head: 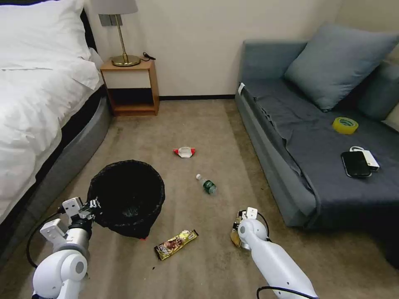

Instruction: Pick up the trash bin, then pick up the garbage on the floor and place it into the trash bin.

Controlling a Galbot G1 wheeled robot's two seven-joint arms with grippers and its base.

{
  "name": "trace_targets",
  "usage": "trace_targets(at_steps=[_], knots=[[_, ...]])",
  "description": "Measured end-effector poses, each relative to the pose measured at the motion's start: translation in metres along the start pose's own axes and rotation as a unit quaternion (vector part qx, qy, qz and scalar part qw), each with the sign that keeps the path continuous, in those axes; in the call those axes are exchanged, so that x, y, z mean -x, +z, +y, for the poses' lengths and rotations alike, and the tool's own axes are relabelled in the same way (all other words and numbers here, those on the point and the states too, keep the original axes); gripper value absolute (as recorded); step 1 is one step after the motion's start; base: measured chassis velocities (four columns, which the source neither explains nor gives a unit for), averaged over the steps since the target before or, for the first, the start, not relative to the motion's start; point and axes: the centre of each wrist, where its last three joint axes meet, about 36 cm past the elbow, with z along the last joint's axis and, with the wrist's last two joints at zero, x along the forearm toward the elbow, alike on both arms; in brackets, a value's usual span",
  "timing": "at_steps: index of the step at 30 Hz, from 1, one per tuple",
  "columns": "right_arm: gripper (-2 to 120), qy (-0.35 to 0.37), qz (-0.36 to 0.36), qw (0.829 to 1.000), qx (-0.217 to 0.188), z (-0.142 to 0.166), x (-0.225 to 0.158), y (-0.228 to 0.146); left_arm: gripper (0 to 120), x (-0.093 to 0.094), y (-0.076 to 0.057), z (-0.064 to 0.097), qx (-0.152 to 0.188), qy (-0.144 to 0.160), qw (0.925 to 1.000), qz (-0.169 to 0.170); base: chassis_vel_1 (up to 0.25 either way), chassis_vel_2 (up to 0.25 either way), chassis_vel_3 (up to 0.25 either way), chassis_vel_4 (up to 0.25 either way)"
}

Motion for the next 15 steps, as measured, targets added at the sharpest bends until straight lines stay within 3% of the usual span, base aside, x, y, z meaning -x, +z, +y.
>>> trace_targets(at_steps=[4, 13, 15], knots=[[0, -0.004, -0.01, 1.0, 0.004, -0.003, -0.006, -0.001, 4, 0.001, 0.0, -0.001, -0.001, 0.002, 1.0, -0.001, 0.0, 0.0, 0.0, 0.0], [0, -0.023, -0.097, 0.995, 0.006, -0.008, -0.046, -0.018, 4, 0.004, 0.005, -0.003, -0.011, 0.009, 0.9998, 0.012, 0.0, 0.0, 0.0, 0.0], [0, -0.046, -0.163, 0.986, -0.001, -0.013, -0.067, -0.028, 4, 0.006, 0.007, -0.007, -0.026, 0.021, 0.9991, 0.027, 0.0, 0.0, 0.0, 0.0]])
